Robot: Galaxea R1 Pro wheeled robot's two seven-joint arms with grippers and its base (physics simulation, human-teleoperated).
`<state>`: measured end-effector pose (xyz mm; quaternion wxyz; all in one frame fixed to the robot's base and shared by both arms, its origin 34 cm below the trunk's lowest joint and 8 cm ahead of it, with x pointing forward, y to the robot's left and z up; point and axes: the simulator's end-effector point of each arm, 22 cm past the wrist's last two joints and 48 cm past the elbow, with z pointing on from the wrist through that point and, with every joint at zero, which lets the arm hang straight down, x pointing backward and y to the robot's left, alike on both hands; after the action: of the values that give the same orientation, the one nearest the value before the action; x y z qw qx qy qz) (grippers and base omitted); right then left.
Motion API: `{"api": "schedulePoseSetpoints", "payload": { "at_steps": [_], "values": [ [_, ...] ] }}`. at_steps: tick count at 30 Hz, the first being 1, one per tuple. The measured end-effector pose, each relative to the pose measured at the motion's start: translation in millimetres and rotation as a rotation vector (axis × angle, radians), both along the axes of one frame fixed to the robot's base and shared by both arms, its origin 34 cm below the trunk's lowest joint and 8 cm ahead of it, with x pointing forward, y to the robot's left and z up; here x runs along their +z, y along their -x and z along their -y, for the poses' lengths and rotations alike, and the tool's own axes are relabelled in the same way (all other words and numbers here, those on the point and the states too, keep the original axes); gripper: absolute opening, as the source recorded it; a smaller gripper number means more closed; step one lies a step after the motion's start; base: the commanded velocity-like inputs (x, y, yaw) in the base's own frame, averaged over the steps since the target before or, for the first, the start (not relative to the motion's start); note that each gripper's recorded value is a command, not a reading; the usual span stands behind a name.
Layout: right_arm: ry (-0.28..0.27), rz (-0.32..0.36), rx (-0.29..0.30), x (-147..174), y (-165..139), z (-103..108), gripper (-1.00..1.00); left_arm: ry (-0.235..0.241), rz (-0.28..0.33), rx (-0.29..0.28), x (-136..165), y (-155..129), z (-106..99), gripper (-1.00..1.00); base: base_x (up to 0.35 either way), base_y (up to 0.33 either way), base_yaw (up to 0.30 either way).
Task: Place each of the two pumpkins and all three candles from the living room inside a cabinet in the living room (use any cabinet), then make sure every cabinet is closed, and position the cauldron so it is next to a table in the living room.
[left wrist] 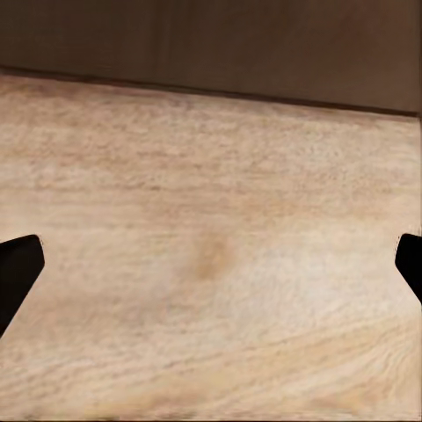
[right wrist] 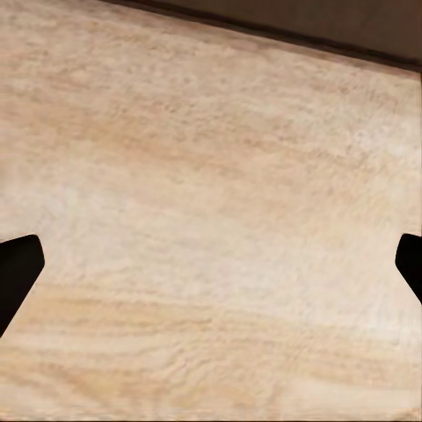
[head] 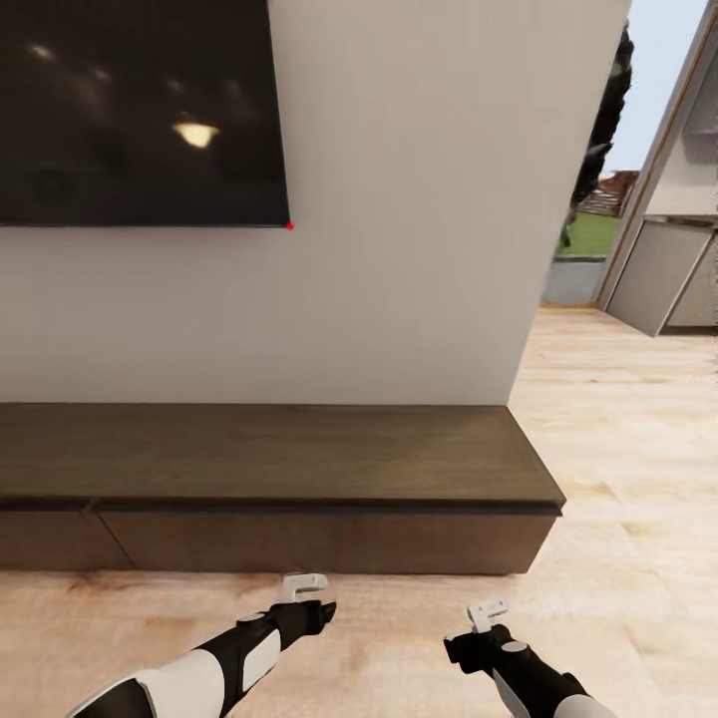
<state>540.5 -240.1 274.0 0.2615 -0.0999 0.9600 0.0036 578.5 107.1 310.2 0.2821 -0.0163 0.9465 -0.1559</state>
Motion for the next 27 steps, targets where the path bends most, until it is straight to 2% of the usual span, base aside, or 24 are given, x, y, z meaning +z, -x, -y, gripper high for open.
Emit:
{"api": "schedulePoseSetpoints", "payload": {
  "at_steps": [11,17,25,26,27],
  "values": [
    [0.000,0.001,0.001,0,0,0,1.00,0.001,0.000,0.000,0,0,0,1.00,-0.302,0.000,0.000],
    [-0.001,0.011,0.000,1,-2,1,1.00,0.004,0.003,0.000,1,0,2,1.00,-0.037,0.000,0.000],
    [0.001,0.019,0.005,20,-9,0,1.00,0.034,0.011,-0.018,26,-8,20,1.00,0.000,0.000,0.000],
    [0.003,0.021,0.004,23,-10,1,1.00,0.040,0.002,-0.024,28,-7,23,1.00,0.000,0.000,0.000],
    [0.003,0.035,0.003,29,-16,3,1.00,0.058,-0.034,-0.045,31,-3,33,1.00,0.000,0.000,0.000]
  ]
}}
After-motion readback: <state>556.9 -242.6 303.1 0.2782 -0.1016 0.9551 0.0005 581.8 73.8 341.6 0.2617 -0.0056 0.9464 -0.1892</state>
